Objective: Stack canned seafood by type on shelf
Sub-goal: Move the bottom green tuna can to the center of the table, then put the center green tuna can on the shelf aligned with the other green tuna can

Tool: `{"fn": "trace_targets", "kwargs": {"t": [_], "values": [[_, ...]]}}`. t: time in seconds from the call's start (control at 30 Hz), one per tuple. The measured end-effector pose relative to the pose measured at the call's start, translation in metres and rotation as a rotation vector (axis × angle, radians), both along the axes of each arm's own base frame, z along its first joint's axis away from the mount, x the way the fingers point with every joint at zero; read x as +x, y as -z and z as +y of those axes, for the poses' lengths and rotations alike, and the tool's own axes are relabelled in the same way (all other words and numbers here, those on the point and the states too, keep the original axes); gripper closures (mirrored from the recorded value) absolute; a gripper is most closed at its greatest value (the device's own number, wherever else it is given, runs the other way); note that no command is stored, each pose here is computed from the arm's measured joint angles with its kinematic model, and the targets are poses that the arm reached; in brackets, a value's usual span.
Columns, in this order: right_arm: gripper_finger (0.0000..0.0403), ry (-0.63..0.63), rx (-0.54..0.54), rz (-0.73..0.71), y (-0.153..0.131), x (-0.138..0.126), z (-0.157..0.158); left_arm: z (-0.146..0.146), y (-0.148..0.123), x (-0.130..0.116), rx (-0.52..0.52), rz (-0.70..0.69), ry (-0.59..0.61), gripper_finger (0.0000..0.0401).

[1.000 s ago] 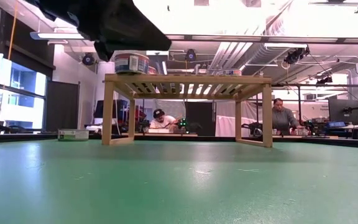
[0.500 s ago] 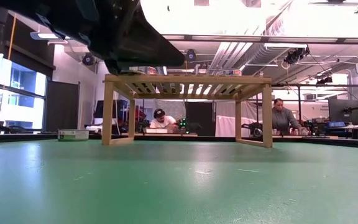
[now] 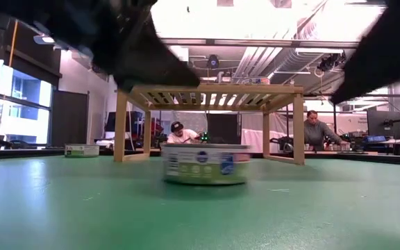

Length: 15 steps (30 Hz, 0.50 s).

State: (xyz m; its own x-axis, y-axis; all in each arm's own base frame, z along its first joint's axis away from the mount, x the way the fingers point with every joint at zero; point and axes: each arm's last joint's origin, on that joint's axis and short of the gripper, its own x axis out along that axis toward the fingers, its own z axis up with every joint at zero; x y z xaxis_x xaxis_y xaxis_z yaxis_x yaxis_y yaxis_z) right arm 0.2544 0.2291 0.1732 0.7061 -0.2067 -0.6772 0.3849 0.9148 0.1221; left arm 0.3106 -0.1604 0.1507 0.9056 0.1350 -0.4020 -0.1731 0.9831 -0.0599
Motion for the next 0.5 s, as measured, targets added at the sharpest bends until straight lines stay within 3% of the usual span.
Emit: {"fn": "trace_targets", "kwargs": {"t": [0.23, 0.5], "values": [[0.0058, -0.054, -0.029, -0.085, 0.053, -0.004, -0.02, 0.002, 0.022, -0.017, -0.09, 0.244, -0.057, 0.0401], [0.0058, -0.158, -0.099, -0.211, 0.093, 0.023, -0.05, -0.005, 0.027, -0.03, -0.199, 0.303, -0.15, 0.0401]]}}
